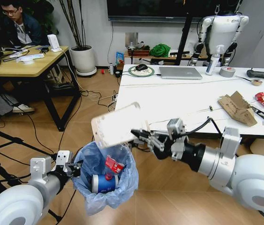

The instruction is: Pick up the trash bin and place the trash from the table into it.

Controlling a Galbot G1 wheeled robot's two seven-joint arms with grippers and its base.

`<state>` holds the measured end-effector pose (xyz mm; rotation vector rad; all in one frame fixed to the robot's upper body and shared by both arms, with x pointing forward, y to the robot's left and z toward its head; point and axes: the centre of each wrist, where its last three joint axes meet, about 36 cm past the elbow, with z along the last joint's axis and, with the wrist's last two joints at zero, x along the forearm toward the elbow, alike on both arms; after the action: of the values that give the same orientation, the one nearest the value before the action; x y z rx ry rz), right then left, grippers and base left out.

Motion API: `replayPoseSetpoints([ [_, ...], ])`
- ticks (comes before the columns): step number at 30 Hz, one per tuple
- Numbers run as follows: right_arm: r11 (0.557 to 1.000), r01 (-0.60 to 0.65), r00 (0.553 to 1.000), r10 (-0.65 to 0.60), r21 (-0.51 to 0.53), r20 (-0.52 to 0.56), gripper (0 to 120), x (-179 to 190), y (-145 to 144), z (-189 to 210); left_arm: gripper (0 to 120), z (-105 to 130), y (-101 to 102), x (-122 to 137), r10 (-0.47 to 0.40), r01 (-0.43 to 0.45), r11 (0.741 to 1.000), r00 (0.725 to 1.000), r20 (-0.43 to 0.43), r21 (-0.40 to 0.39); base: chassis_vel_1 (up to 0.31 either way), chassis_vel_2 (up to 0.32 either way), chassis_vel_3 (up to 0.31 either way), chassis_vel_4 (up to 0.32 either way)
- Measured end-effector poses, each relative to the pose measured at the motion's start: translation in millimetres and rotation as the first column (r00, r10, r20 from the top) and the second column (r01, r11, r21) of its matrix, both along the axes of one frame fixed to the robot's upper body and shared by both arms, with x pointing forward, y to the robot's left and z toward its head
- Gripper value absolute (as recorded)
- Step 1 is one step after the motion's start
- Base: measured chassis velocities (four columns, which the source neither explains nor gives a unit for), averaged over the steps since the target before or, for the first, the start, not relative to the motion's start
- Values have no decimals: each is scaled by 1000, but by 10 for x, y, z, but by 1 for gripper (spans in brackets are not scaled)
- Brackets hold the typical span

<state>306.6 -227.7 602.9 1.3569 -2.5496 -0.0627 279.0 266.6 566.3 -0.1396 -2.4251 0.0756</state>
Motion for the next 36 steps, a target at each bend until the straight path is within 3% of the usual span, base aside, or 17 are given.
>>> replayPoseSetpoints([
  [11,998,-2,996,-4,-64,-94,1,-170,-11,-320,0,-12,-19,-3,-7,7,1000,1000,-5,-5,0,0,0,0],
  [25,996,22,994,-31,-84,-109,49,-156,-25,-307,0,-26,-4,-19,-8,8,1000,1000,-16,-1,0,0,0,0],
  [30,982,189,981,-190,-7,-28,71,-35,-71,-99,0,-69,-5,-53,-35,34,999,999,-25,-30,0,0,0,0],
  [32,975,222,975,-222,12,-13,74,-17,-78,-62,0,-78,-7,-60,-41,40,999,999,-20,-30,0,0,0,0],
  [34,956,290,957,-291,51,11,81,7,-98,-8,0,-98,-9,-77,-49,49,999,999,-4,-22,0,0,0,0],
  [36,911,404,911,-410,86,56,91,3,-137,-4,0,-144,0,-119,-81,81,997,996,36,-3,0,0,0,0],
])
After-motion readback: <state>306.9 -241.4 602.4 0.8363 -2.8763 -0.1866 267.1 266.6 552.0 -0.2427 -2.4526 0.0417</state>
